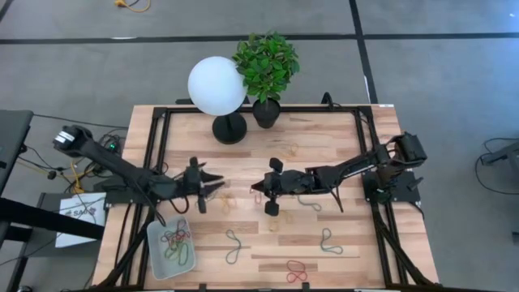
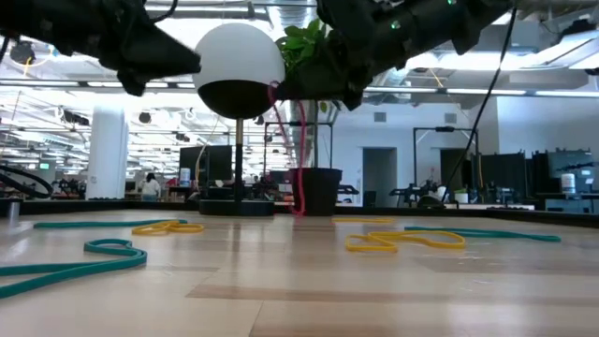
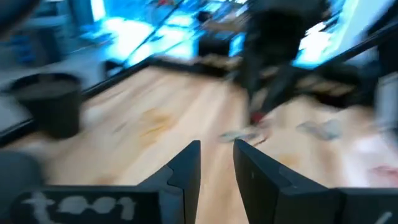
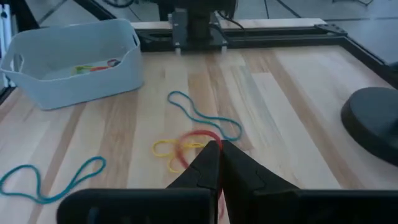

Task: Pick and place items into bin
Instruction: Put the red rubber band into the gray bin

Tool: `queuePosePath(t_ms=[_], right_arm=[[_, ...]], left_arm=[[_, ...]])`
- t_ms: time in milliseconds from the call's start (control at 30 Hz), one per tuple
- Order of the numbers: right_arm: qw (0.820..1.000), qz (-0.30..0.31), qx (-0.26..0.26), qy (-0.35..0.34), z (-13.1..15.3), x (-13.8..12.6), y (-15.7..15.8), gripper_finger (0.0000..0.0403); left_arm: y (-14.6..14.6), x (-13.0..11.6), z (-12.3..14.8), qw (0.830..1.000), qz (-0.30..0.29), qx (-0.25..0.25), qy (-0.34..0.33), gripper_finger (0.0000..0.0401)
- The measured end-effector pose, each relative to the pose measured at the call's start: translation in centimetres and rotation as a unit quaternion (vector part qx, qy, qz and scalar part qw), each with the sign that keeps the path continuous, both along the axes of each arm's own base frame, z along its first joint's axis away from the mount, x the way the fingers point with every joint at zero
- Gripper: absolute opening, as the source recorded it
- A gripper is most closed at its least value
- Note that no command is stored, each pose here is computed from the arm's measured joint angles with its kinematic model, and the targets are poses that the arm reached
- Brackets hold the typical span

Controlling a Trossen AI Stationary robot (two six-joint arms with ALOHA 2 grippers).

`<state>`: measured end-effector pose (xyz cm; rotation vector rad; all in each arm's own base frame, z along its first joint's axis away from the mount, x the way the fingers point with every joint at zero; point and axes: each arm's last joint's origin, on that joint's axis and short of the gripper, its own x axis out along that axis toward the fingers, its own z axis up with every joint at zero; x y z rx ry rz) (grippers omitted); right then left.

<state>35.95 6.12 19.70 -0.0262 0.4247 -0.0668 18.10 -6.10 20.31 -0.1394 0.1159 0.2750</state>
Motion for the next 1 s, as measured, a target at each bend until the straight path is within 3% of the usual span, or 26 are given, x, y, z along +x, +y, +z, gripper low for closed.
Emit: queuePosePath(t_ms=[133,233,467,767,1000], right_arm=[[1.000,-0.006,0.000,0.000,-0.1,0.1,-0.4,0.0001],[1.000,-0.012,0.000,0.003,-0.6,0.3,-0.8,0.0001],[1.000,-0.021,0.001,-0.001,-0.5,0.4,-1.5,0.0001],[1.000,-0.020,0.002,-0.005,-0.4,0.5,-1.4,0.0001],[1.000,-0.022,0.000,0.004,-0.6,0.4,-1.4,0.0001]], left_arm=[[-0.5,0.8,-0.5,0.999,-0.033,-0.005,-0.039,0.0086],[-0.6,1.8,-1.2,0.998,-0.018,-0.017,-0.050,0.0086],[-0.8,5.0,-3.1,1.000,0.006,-0.005,-0.004,0.0086],[-2.1,9.8,-3.0,0.998,0.021,0.050,0.019,0.0086],[-2.4,11.0,-3.0,0.996,0.046,0.065,0.035,0.0086]])
